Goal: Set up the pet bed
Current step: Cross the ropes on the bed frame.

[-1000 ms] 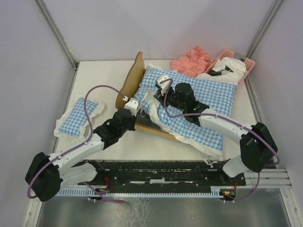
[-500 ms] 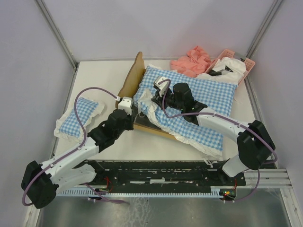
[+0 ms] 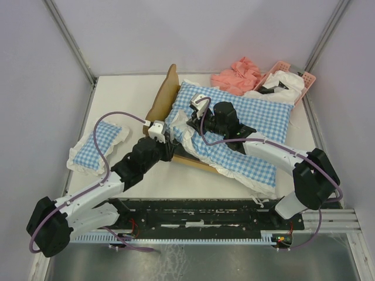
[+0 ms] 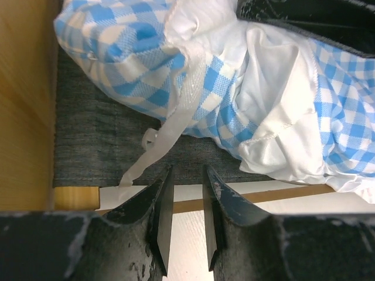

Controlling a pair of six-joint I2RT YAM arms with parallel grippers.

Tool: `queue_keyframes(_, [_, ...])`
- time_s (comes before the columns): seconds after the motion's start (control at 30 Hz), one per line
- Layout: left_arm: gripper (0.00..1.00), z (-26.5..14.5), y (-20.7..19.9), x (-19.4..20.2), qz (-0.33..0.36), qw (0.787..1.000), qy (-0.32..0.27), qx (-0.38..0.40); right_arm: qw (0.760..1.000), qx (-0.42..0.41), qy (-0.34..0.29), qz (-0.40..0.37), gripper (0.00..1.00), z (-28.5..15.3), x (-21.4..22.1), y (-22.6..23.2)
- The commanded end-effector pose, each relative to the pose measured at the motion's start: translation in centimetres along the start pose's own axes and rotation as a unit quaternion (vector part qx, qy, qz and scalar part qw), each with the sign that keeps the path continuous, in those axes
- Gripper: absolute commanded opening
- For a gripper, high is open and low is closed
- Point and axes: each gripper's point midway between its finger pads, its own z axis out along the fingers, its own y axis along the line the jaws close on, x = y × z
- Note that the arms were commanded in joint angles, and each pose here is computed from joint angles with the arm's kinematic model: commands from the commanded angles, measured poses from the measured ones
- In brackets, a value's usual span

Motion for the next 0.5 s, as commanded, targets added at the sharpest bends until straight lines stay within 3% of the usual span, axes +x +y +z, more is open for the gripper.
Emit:
queue_keyframes(0.0, [0.35,1.1,-1.6,-1.6,-0.035,0.998,-0.042,0.027,0.999,0.006,-0.032,-0.003,0.02,0.2,-2.6,-0.7])
queue_keyframes(0.47, [0.43,2.7,2.9,0.0,-0.016,0.994,-0.063,-0.083,0.999,0.005,-0.036,-0.003,0.02,0.1,-3.0,-0.6])
